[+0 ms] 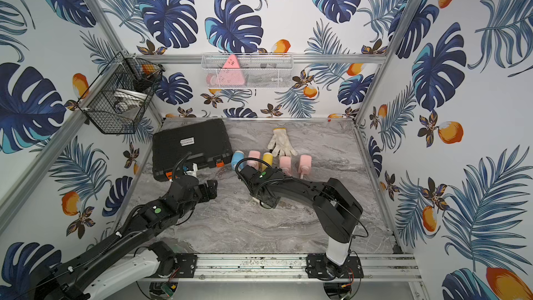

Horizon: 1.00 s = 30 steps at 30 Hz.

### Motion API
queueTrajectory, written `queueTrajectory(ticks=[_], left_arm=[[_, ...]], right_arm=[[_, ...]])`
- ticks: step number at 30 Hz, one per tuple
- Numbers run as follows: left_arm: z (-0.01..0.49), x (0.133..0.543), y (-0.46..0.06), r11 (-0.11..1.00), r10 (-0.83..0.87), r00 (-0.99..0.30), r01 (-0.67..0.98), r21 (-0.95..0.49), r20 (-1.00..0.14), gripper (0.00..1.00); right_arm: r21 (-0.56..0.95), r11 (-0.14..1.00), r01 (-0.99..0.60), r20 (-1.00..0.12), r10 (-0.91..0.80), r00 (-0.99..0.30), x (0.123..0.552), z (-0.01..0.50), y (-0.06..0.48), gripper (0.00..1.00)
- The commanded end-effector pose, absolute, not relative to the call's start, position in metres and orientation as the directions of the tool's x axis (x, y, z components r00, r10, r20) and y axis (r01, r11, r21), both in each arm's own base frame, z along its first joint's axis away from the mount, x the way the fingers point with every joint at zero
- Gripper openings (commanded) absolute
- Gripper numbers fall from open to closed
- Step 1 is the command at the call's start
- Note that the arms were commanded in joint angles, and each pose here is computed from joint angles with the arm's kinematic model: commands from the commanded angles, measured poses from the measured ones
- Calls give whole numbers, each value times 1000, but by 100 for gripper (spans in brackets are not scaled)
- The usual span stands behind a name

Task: Put the tray back into the pencil sharpener
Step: Pick up the pencil sharpener from the center of the board.

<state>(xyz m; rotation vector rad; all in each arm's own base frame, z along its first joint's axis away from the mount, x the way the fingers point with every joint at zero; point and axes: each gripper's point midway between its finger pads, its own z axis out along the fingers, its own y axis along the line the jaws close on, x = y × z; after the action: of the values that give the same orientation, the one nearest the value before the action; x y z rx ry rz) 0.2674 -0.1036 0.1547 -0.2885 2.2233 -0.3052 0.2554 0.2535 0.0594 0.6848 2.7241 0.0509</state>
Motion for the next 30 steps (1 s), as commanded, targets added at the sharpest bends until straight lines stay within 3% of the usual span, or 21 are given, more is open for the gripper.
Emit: queueTrajectory(ticks=[1,18,25,30], left_arm=[[153,268,-97,938,-335,-604,-145,-314,-723,92],[157,273,-96,940,-336,-598,-161,-302,-728,89],[160,276,-99,939,-337,-594,-155,-307,-731,89],[163,278,-102,937,-339,-589,-145,-317,-734,88]], right_arm=[[120,875,469,-299,482,-823,256,55,253,71],[149,878,454,-309,478,-822,257,59,247,47],[150,895,419,-357,444,-822,251,86,227,43],[70,933,353,-389,351,-852,231,92,189,41]])
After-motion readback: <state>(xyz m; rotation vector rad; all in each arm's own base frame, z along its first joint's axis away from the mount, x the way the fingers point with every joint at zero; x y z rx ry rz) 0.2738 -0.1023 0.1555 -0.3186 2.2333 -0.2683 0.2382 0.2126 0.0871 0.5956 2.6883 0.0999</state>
